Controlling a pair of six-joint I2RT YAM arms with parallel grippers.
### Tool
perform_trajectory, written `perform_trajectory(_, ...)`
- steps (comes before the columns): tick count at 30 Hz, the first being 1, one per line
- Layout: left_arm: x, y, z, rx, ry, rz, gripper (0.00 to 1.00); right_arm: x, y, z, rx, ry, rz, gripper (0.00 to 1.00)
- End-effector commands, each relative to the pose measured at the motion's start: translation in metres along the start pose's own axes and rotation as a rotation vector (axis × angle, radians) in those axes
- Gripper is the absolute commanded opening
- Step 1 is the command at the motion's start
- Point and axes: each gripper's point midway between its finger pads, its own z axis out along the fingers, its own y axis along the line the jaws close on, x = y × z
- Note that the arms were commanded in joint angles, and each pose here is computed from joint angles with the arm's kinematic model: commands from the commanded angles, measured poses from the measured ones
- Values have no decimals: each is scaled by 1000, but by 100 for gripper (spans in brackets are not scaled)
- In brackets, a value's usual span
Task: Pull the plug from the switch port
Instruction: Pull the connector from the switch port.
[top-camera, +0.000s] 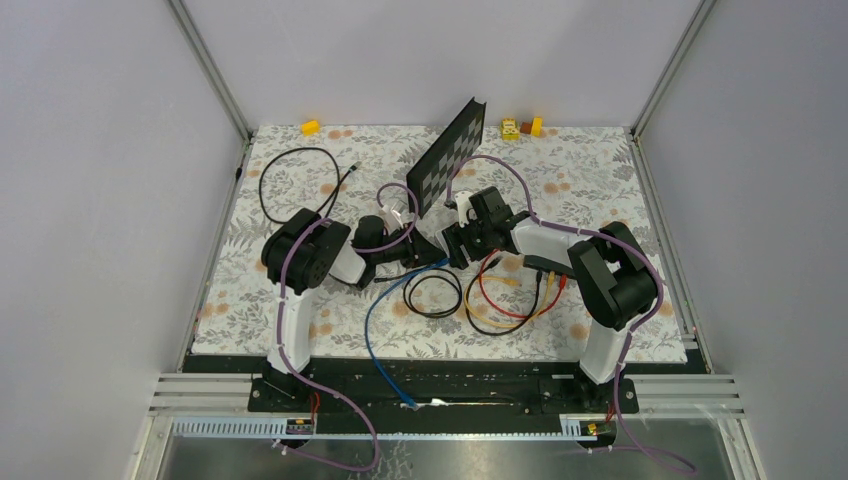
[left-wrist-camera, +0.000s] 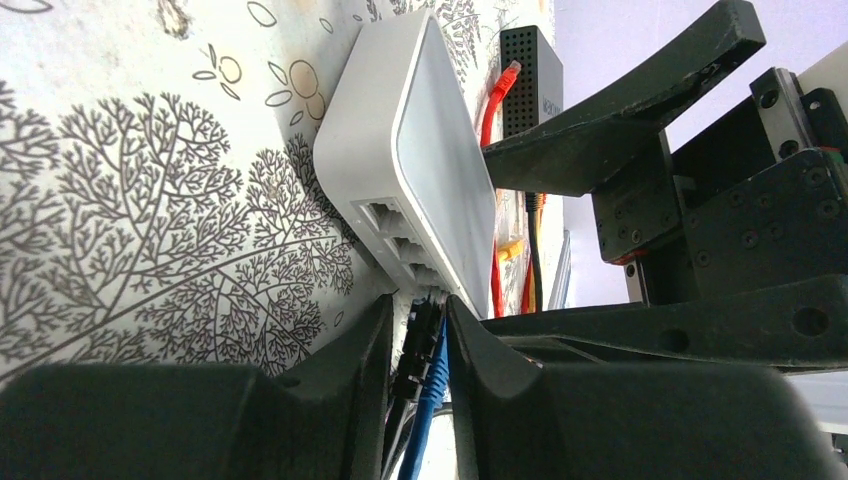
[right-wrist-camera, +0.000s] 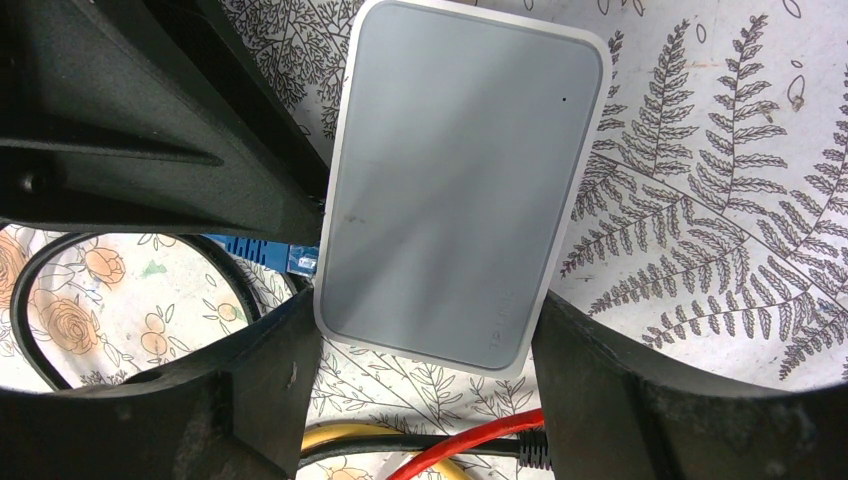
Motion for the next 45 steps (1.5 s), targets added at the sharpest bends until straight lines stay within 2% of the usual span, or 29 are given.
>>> perform_trajectory(1, -2, 4, 6, 6, 0, 31, 27, 2, 7, 5, -33, 13, 0, 48)
perform_trajectory(4, -3, 2, 7, 10, -2, 30, 25, 2, 7, 5, -33, 15, -2, 49)
perform_trajectory(9, -3, 0, 7, 16, -1, 23, 20, 4, 2, 8, -12, 31, -2, 57)
perform_trajectory(19, 1, 1, 6, 31, 10, -3, 0, 8, -8, 9, 46, 51, 6, 72)
perform_trajectory(21, 1, 0, 6, 32, 10, 0, 0, 8, -10, 9, 56, 55, 8, 74)
perform_trajectory(33, -2, 3, 7, 12, 6, -13, 0, 6, -6, 6, 41, 59, 22, 73)
perform_trajectory(37, 1, 6, 7, 2, 4, -48, 0, 4, 0, 5, 20, 54, 58, 68)
perform_trajectory(45, 5, 2, 3, 20, 21, -31, 0, 2, -19, 2, 107, 37, -22, 57)
